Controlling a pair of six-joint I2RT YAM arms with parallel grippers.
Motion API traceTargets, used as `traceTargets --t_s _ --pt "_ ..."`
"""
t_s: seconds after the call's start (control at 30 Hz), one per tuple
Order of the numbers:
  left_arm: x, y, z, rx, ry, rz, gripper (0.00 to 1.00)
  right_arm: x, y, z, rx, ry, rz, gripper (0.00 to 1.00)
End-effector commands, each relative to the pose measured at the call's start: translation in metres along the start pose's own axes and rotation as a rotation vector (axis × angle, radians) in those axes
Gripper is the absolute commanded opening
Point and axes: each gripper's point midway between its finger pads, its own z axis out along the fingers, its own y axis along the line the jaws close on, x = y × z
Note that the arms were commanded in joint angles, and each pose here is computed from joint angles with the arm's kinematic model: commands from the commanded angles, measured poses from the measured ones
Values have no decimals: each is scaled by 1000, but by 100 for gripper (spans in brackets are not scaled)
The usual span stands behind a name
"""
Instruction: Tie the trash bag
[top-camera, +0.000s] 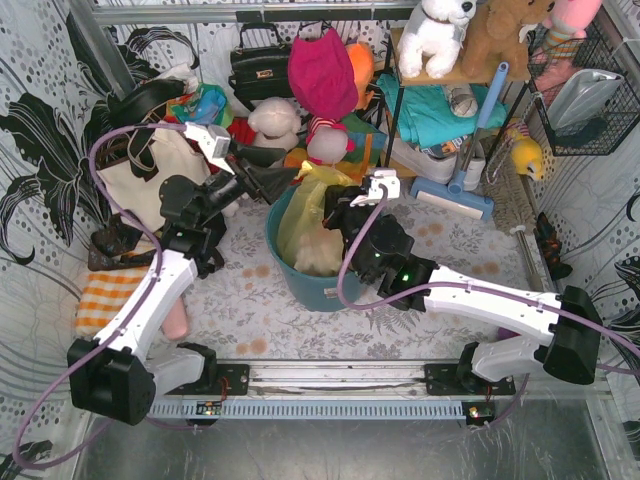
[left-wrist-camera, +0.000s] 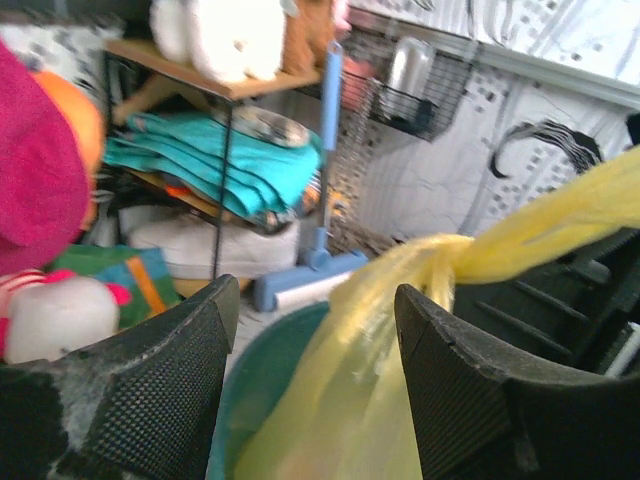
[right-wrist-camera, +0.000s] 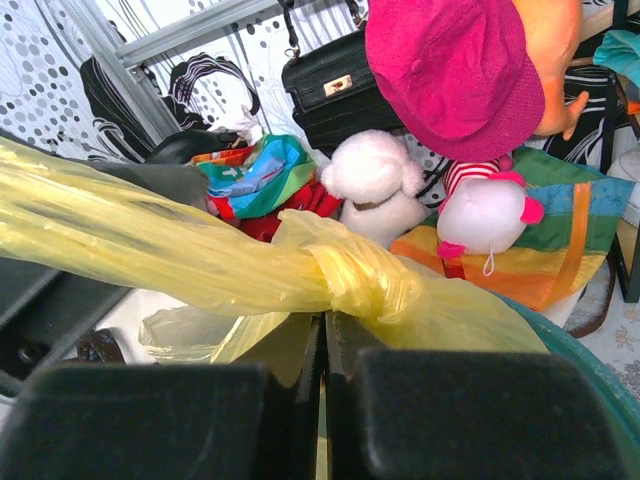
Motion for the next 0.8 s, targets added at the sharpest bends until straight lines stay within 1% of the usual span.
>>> traceTargets --t_s 0.0,0.23,0.43,0.47,0.57,0.63,0.67,0.73,0.77 --pt "-4 -30 4 194 25 -7 72 -8 4 4 -16 -46 33 0" --pt "20 -24 9 241 96 -35 71 -9 4 5 -14 -51 36 0" --pt "31 -25 11 291 126 -60 65 -8 2 6 -9 -58 32 0" --pt "32 -25 11 299 132 -64 62 -7 2 6 -10 -57 32 0" --pt "35 -30 9 331 153 -67 42 -8 1 5 -11 -63 32 0" --pt "35 -33 7 345 161 -70 27 -9 0 5 -9 -66 26 0" --pt "35 -35 6 351 162 -68 21 -8 -1 5 -10 -66 24 0" --pt "32 -42 2 375 159 -64 12 -9 -2 5 -12 -68 24 0" --pt "31 -46 0 385 155 -64 10 -8 -3 6 -16 -68 25 0"
